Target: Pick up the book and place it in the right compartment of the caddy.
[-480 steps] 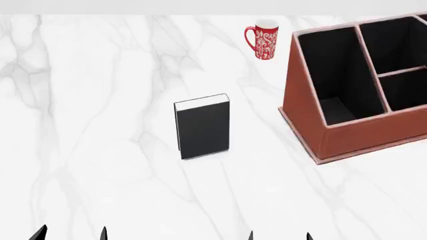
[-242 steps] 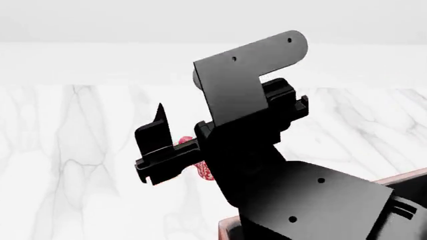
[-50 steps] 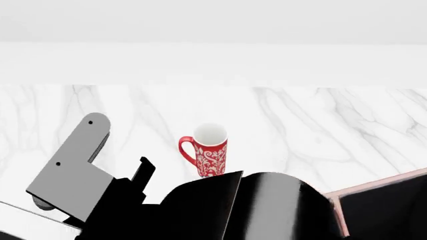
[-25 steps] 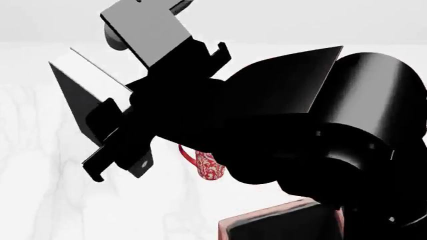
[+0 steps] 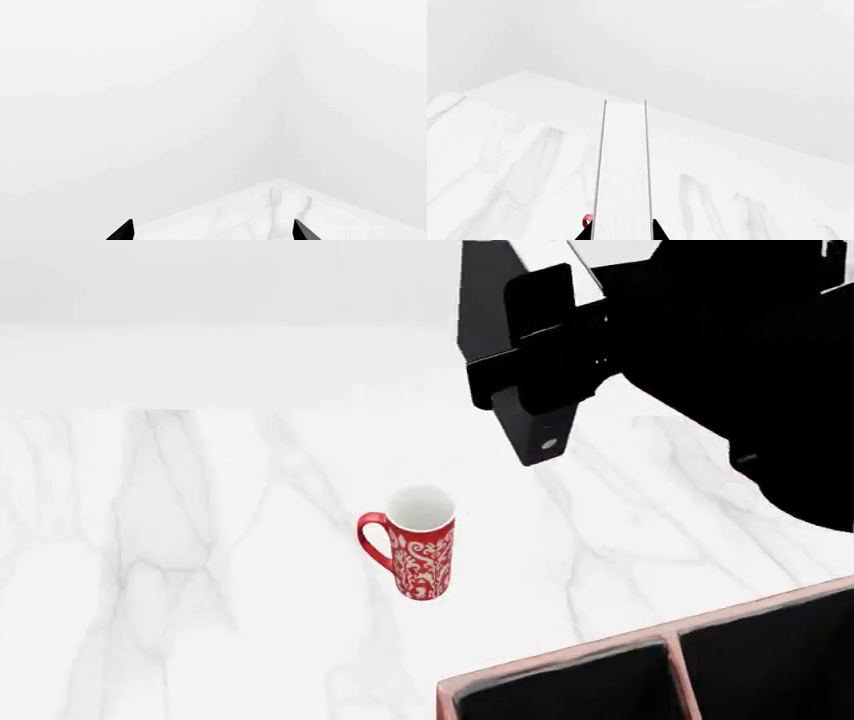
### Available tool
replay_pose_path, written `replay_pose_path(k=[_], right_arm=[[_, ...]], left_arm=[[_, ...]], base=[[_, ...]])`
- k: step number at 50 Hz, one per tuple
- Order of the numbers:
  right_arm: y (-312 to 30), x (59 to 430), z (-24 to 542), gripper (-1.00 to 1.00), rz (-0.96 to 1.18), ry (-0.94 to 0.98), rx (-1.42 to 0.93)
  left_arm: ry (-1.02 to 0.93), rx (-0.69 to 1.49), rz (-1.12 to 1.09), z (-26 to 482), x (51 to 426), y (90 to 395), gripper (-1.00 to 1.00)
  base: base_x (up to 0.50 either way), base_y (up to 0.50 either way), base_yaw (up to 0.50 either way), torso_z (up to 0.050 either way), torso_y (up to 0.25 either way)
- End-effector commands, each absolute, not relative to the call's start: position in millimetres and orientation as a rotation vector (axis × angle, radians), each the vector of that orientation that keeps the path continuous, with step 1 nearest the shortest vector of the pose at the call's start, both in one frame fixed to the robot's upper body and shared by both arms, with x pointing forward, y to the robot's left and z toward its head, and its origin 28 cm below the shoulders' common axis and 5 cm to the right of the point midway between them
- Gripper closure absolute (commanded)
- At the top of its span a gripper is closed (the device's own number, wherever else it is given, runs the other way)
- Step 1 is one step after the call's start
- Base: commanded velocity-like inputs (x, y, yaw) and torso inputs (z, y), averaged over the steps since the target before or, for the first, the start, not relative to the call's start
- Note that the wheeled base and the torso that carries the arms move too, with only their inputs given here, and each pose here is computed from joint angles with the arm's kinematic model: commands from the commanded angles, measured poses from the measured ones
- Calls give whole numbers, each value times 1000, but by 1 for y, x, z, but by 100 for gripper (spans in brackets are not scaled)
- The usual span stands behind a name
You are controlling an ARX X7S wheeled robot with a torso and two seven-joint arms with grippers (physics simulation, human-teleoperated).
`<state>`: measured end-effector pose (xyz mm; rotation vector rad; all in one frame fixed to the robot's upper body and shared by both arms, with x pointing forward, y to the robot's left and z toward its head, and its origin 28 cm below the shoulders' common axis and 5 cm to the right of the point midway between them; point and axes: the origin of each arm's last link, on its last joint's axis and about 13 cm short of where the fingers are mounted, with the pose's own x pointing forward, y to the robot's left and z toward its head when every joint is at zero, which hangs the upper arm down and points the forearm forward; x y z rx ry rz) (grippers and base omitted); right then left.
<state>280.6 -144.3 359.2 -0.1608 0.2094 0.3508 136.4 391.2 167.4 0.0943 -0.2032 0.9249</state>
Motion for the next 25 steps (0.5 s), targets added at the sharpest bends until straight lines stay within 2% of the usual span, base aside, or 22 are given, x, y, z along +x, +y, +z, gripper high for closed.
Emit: replay_pose_path(k=[1,25], right_arm=[[-195,258,358,100,104,195,-116],[-258,210,350,100,-213,196,13]], left_arm=[[-202,98,923,168,137,390,-100],[-193,97,912,165,142,389,-100]], base=[[0,0,0,0,0],[0,0,0,0,1]])
